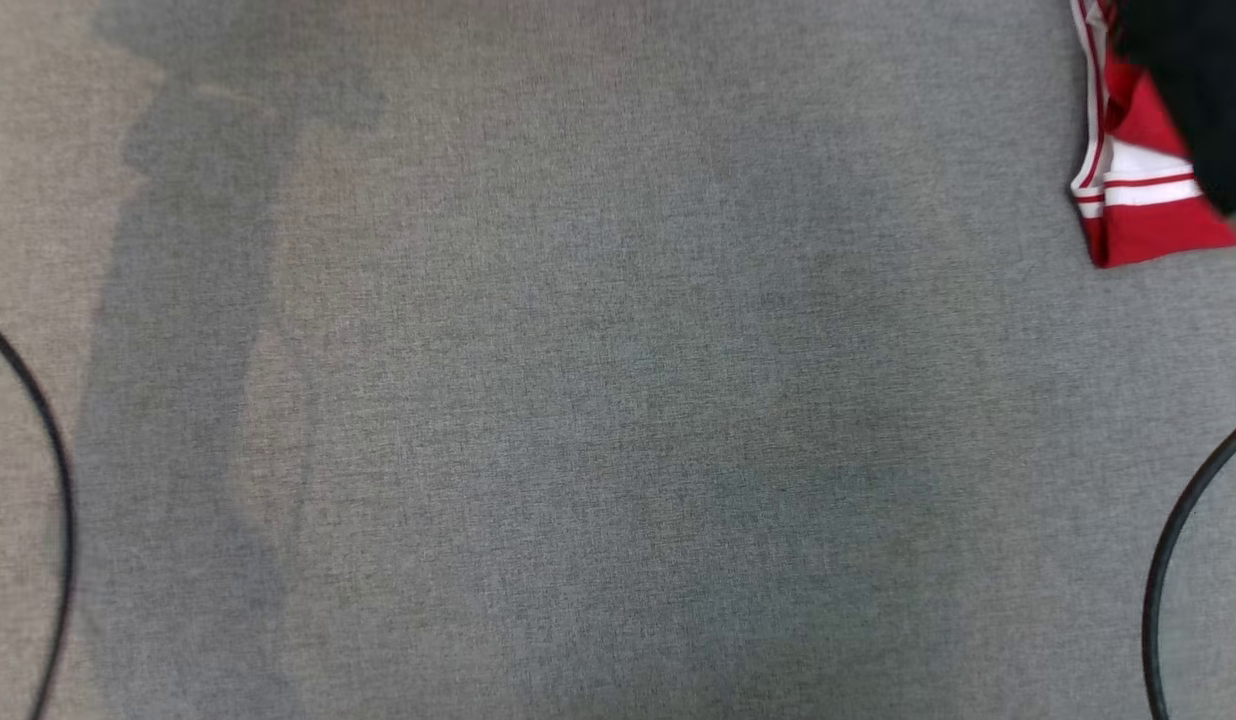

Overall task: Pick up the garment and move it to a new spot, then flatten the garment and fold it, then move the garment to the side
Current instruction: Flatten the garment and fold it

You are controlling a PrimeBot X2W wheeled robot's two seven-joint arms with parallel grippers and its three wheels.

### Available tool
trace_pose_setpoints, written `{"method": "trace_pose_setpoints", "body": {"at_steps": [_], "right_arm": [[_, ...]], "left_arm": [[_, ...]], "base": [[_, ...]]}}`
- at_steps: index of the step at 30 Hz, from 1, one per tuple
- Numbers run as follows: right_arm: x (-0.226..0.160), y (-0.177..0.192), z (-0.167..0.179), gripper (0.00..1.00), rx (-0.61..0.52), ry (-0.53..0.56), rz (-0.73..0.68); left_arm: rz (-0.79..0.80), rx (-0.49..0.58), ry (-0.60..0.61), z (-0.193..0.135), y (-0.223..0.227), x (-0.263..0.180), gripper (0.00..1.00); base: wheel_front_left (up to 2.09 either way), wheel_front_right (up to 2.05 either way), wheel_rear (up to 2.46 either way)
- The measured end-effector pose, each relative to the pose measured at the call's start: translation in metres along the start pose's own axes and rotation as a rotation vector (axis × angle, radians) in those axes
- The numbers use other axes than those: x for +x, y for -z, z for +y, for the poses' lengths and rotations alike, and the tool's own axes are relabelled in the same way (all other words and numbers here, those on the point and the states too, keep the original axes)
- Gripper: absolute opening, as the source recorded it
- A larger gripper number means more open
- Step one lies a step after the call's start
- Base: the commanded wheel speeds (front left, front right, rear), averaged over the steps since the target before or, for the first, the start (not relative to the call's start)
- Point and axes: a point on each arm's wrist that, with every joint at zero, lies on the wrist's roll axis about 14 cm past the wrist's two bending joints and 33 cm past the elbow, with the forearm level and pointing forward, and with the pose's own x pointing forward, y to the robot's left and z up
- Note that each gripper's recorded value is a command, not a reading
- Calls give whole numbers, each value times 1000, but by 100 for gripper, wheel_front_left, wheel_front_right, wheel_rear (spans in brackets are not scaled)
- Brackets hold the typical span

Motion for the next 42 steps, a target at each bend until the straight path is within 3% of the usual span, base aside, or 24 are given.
{"method": "trace_pose_setpoints", "body": {"at_steps": [3,9,21,26,36,42], "right_arm": [[-13,23,7,0,57,-36,16],[-65,65,36,0,143,-100,96],[-178,98,83,0,245,-153,206],[-211,109,95,0,265,-158,243],[-290,136,109,0,362,-105,332],[-325,148,109,0,409,-64,381]], "left_arm": [[65,-87,24,-22,46,-16,0],[139,-216,53,-54,77,-68,0],[182,-398,-30,-111,86,-185,0],[197,-450,-92,-118,90,-220,0],[274,-563,-185,-158,112,-295,0],[286,-604,-279,-159,118,-331,0]], "base": [[0,0,0],[0,0,0],[0,0,0],[0,0,0],[0,0,0],[0,0,0]]}}
